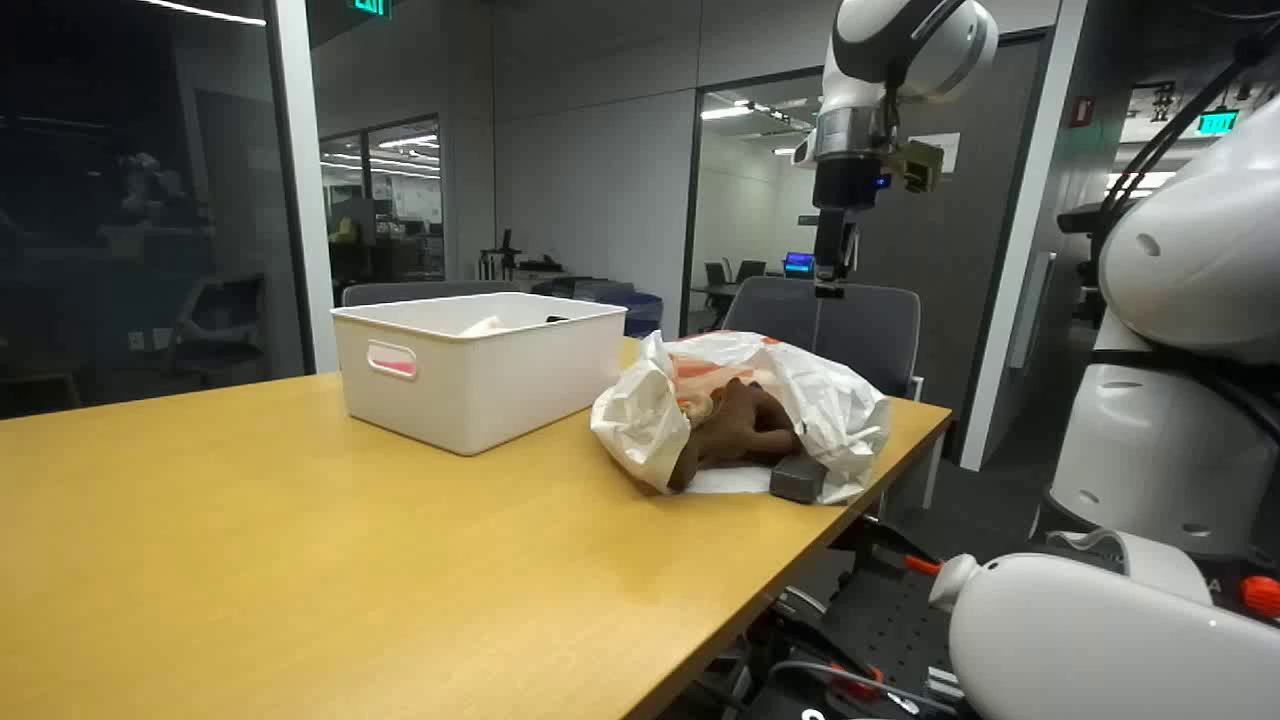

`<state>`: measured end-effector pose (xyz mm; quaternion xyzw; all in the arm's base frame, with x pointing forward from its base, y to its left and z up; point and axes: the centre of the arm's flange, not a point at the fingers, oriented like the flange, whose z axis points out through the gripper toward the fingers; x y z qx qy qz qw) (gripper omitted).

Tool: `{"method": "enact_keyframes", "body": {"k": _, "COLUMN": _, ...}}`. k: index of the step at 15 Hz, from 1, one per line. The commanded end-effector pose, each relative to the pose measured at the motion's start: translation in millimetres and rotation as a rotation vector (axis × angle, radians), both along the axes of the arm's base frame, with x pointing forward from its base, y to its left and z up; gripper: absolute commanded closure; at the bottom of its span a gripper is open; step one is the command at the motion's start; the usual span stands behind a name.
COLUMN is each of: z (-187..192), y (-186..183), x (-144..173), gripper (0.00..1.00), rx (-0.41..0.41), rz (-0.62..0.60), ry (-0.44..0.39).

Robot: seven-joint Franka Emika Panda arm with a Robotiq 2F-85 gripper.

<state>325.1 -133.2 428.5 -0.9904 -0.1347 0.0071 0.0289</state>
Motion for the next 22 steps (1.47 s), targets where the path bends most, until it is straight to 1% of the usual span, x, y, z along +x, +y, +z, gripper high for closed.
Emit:
{"method": "enact_keyframes", "body": {"k": 1, "z": 2.5, "y": -0.7, "x": 0.7, "gripper": 0.0, "rx": -0.002, "rz": -0.001, "ry": -0.005}}
{"method": "enact_keyframes", "body": {"k": 4, "z": 5.7, "y": -1.5, "x": 1.5, "gripper": 0.0, "rx": -0.003, "rz": -0.002, "ry": -0.013}}
{"method": "enact_keyframes", "body": {"k": 5, "z": 5.4, "y": 6.2, "x": -0.1, "gripper": 0.0, "rx": -0.002, "rz": 0.016, "ry": -0.033}}
{"method": "enact_keyframes", "body": {"k": 8, "z": -2.3, "y": 43.8, "x": -8.5, "gripper": 0.0, "rx": -0.06, "rz": 0.115, "ry": -0.094}}
{"method": "enact_keyframes", "body": {"k": 12, "z": -19.4, "y": 94.9, "x": -20.6, "gripper": 0.0, "rx": -0.076, "rz": 0.248, "ry": -0.127}}
{"method": "enact_keyframes", "body": {"k": 15, "z": -26.0, "y": 124.3, "x": -16.3, "gripper": 0.0, "rx": -0.07, "rz": 0.331, "ry": -0.129}}
{"method": "enact_keyframes", "body": {"k": 17, "z": -35.1, "y": 143.0, "x": -11.1, "gripper": 0.0, "rx": -0.043, "rz": 0.377, "ry": -0.101}}
{"method": "enact_keyframes", "body": {"k": 18, "z": -39.8, "y": 147.5, "x": -9.1, "gripper": 0.0, "rx": -0.043, "rz": 0.378, "ry": -0.056}}
{"method": "enact_keyframes", "body": {"k": 19, "z": -44.3, "y": 149.7, "x": -9.7, "gripper": 0.0, "rx": -0.027, "rz": 0.391, "ry": -0.022}}
{"method": "enact_keyframes", "body": {"k": 20, "z": -52.3, "y": 146.0, "x": -10.7, "gripper": 0.0, "rx": -0.03, "rz": 0.374, "ry": 0.025}}
{"method": "enact_keyframes", "body": {"k": 21, "z": -57.0, "y": 142.6, "x": -13.9, "gripper": 0.0, "rx": -0.026, "rz": 0.393, "ry": 0.05}}
{"method": "enact_keyframes", "body": {"k": 22, "z": -35.7, "y": 145.7, "x": 2.8, "gripper": 0.0, "rx": -0.042, "rz": 0.375, "ry": 0.011}}
